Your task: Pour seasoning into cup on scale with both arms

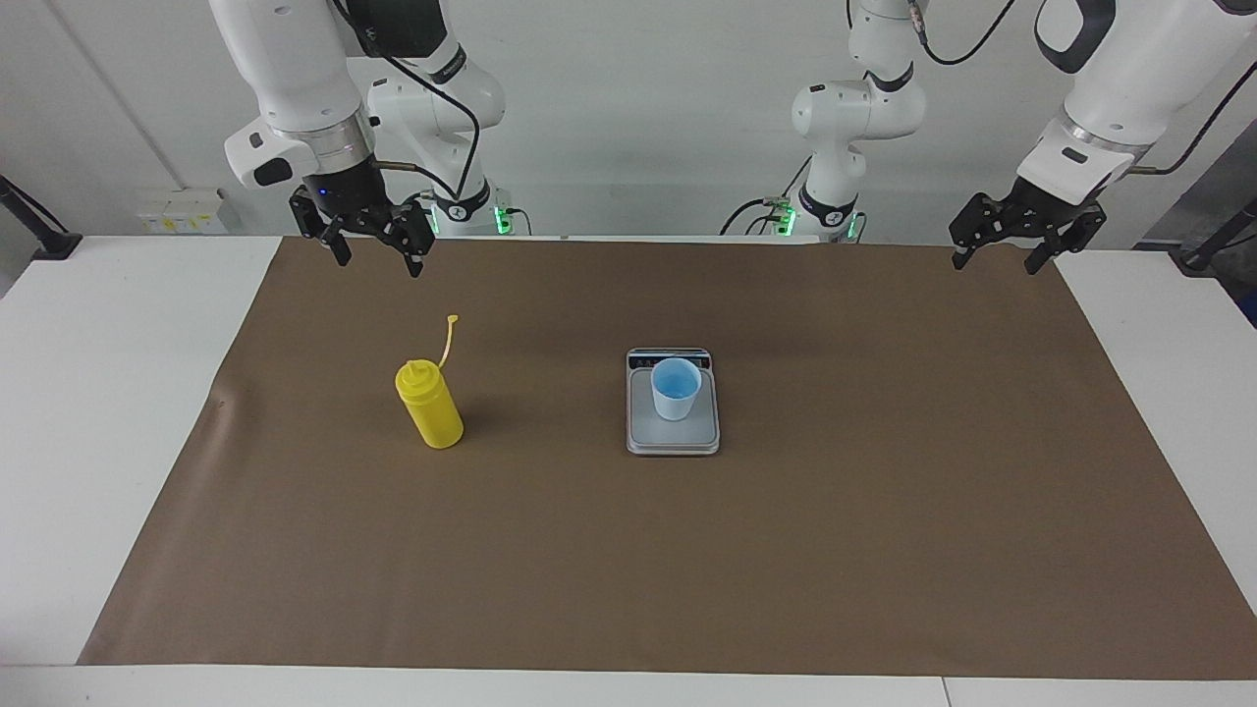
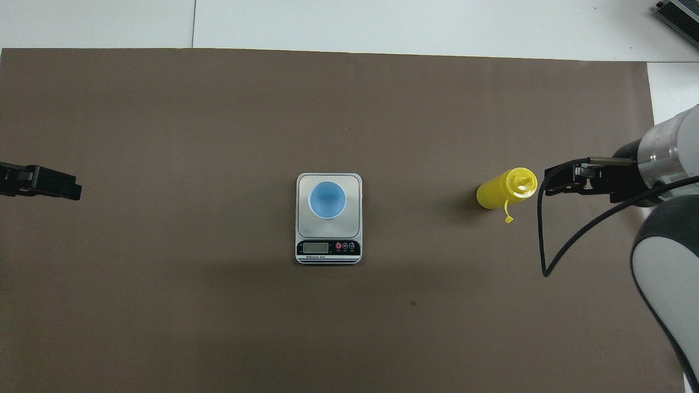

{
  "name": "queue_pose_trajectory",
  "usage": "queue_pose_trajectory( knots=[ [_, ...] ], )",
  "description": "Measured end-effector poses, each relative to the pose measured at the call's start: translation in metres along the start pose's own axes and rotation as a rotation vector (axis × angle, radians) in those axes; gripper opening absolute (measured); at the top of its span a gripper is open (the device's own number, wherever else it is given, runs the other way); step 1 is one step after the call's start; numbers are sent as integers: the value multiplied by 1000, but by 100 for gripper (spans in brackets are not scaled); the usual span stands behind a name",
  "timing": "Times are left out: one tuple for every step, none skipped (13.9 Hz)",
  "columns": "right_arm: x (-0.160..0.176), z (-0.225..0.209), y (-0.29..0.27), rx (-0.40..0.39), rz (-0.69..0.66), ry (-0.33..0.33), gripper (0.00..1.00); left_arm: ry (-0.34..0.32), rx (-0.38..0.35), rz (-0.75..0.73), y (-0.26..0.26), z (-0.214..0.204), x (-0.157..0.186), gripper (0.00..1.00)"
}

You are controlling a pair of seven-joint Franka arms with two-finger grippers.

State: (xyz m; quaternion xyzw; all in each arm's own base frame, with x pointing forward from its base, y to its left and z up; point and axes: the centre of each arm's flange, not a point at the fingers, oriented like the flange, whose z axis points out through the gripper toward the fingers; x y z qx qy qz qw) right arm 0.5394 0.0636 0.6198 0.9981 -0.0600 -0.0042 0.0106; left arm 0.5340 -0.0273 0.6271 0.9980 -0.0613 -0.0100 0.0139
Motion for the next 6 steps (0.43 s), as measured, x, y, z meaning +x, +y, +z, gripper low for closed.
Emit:
queue_pose_trajectory(
  knots=[
    [0, 0, 0, 0, -7, 0, 100, 0, 0, 0, 0, 0, 0, 100],
    [-1, 0, 0, 0, -10, 0, 100, 0, 0, 0, 0, 0, 0, 100],
    [-1, 0, 1, 0, -9, 0, 100, 0, 0, 0, 0, 0, 0, 100],
    [0, 0, 2, 0, -7, 1, 100, 0, 0, 0, 0, 0, 0, 100],
    [0, 0, 3, 0, -4, 0, 100, 0, 0, 0, 0, 0, 0, 100],
    [0, 0, 4, 0, -2, 0, 100, 0, 0, 0, 0, 0, 0, 100]
  ],
)
